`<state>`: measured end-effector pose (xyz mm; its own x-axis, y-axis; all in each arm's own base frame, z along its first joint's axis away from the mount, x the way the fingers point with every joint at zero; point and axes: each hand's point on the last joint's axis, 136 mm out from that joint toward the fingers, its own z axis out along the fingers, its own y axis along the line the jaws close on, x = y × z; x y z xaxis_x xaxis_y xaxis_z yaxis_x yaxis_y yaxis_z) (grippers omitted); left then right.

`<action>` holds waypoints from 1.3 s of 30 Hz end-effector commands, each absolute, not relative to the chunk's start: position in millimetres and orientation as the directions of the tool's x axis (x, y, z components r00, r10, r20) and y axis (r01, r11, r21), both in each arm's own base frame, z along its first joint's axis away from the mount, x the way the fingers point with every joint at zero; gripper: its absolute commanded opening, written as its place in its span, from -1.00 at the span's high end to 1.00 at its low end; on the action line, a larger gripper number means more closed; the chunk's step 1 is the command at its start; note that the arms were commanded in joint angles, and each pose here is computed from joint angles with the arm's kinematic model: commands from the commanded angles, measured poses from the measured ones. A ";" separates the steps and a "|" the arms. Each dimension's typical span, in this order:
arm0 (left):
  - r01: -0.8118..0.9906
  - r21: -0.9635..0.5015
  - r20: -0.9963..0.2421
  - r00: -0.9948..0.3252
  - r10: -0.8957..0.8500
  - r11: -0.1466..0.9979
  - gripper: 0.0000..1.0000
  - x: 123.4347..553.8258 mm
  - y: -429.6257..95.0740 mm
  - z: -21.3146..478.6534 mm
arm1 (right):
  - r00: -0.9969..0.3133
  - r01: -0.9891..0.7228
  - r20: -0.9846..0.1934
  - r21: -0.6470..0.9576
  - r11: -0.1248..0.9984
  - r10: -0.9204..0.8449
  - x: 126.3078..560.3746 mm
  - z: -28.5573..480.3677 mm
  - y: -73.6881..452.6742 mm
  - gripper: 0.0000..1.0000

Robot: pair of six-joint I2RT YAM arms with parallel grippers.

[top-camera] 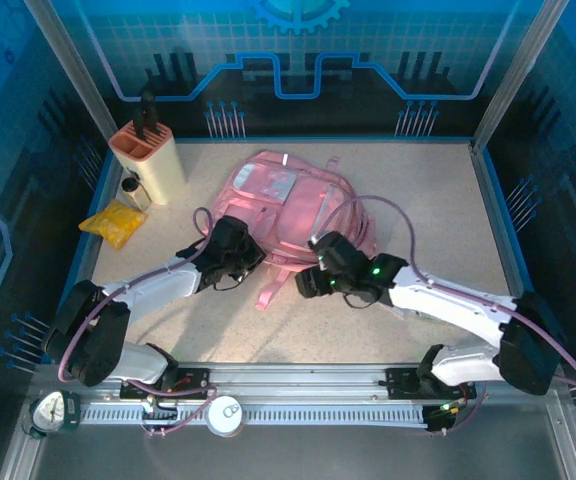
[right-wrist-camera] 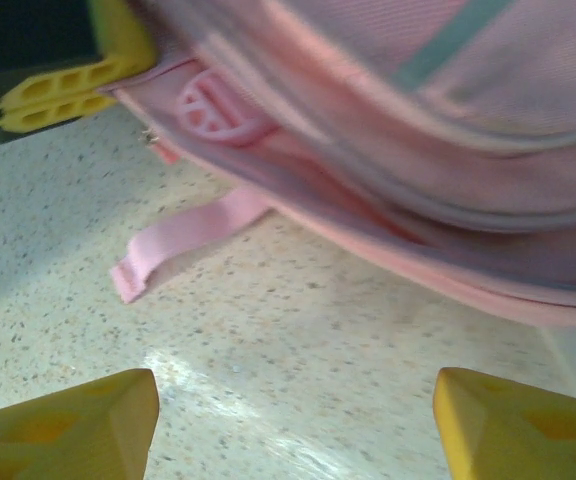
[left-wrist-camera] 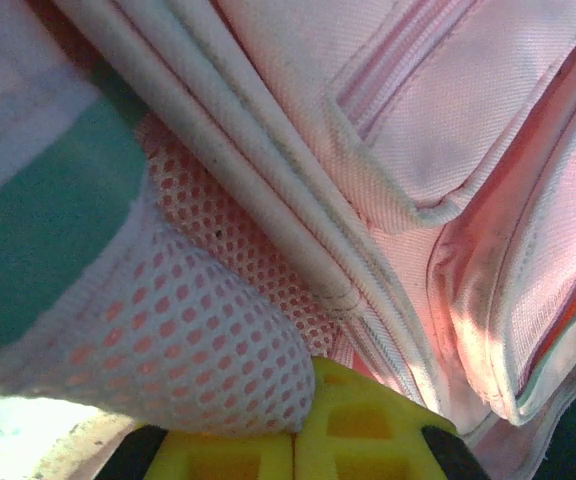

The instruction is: Pack the student bag

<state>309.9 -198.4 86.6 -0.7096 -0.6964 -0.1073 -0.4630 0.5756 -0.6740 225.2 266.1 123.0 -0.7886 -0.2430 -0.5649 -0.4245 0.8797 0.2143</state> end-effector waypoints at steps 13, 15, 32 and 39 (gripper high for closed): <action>-0.362 -0.823 -0.024 -0.747 -0.664 0.437 1.00 305.0 -248.5 128.8 | -0.707 -0.374 -0.694 0.201 0.905 -0.138 247.9 90.1 320.0 -0.14; -0.362 -0.825 -0.018 -0.750 -0.661 0.434 1.00 304.6 -249.5 129.5 | -0.694 -0.367 -0.710 0.211 0.906 -0.116 251.0 92.6 322.1 -0.12; -0.341 -0.846 -0.008 -0.761 -0.649 0.410 1.00 305.1 -256.9 141.7 | -0.636 -0.354 -0.767 0.192 0.915 -0.085 273.6 82.0 333.8 0.10; -0.322 -0.850 -0.022 -0.768 -0.640 0.416 1.00 303.4 -260.6 149.3 | -0.568 -0.398 -0.816 0.163 0.903 -0.103 286.0 87.9 341.6 0.14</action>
<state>304.4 -228.5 97.2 -0.7036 -0.7101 -0.0272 -0.4611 0.4853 -0.7429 269.8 337.0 75.9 -0.6350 -0.1242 -0.7624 -0.3927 0.9019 0.1802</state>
